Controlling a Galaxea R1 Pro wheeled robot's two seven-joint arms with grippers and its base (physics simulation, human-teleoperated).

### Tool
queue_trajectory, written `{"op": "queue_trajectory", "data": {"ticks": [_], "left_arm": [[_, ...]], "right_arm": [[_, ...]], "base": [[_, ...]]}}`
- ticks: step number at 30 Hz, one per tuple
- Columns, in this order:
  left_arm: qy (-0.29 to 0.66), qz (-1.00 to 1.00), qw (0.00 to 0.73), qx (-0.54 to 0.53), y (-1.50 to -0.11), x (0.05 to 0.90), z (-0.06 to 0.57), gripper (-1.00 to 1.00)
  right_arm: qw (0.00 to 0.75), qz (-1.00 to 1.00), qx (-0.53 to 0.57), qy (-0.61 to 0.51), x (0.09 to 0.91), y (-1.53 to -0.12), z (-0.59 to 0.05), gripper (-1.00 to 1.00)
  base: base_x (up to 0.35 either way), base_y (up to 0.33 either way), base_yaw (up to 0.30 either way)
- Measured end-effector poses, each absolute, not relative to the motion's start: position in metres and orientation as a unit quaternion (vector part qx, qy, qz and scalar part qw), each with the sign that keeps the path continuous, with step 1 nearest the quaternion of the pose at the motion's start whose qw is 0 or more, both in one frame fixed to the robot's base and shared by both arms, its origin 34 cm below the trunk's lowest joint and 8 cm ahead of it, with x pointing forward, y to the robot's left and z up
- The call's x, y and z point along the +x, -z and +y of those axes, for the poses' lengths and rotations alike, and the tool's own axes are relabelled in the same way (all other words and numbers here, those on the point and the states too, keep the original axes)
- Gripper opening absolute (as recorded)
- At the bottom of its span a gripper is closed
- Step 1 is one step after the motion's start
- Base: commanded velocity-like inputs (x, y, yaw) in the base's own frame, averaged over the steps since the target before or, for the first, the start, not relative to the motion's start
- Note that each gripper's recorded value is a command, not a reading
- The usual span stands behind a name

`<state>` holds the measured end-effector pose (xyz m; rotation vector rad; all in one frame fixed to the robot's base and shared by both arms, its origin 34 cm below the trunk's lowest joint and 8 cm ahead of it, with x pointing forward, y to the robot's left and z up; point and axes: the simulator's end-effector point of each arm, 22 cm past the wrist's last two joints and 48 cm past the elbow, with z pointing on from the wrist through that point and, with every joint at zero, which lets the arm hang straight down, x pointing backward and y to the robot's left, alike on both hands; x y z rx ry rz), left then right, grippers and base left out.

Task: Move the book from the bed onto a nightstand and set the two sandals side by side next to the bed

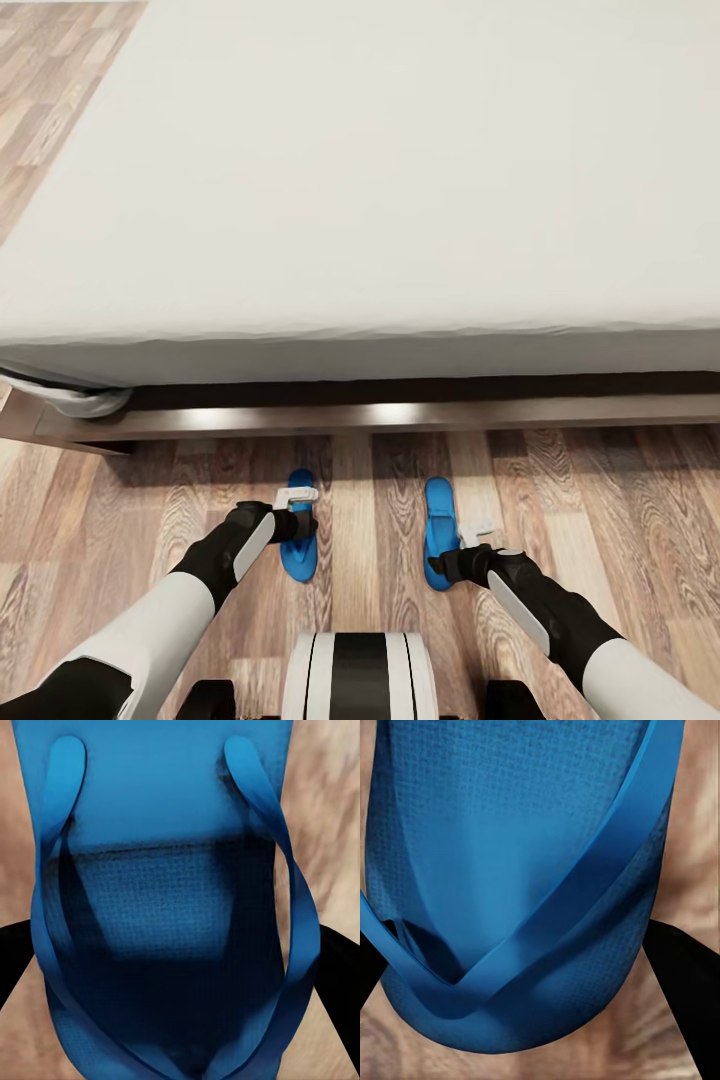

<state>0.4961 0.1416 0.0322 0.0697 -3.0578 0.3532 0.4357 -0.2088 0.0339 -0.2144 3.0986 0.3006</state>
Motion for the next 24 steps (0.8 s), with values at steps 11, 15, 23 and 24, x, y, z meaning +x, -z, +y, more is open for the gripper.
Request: {"op": "queue_trajectory", "data": {"ticks": [11,15,23,24], "left_arm": [[-0.116,-0.992,0.038,0.016,-0.029,0.4959,0.1403,-1.0],[-0.115,-0.993,0.037,0.015,-0.0291,0.4956,0.1403,-1.0],[-0.115,-0.993,0.038,0.014,-0.029,0.4956,0.1402,-1.0],[-0.115,-0.993,0.038,0.014,-0.029,0.4956,0.1402,-1.0]], "right_arm": [[0.001,0.993,-0.068,-0.097,0.4271,-0.0268,-0.2087,-1.0],[0.001,0.993,-0.068,-0.096,0.4261,-0.0268,-0.2096,-1.0],[0.0,0.993,-0.068,-0.097,0.4259,-0.0265,-0.2094,-1.0],[0.0,0.993,-0.068,-0.097,0.4259,-0.0265,-0.2093,-1.0]], "base": [[0.0,0.0,0.0],[0.0,0.0,0.0],[0.0,0.0,0.0],[0.0,0.0,0.0]]}}
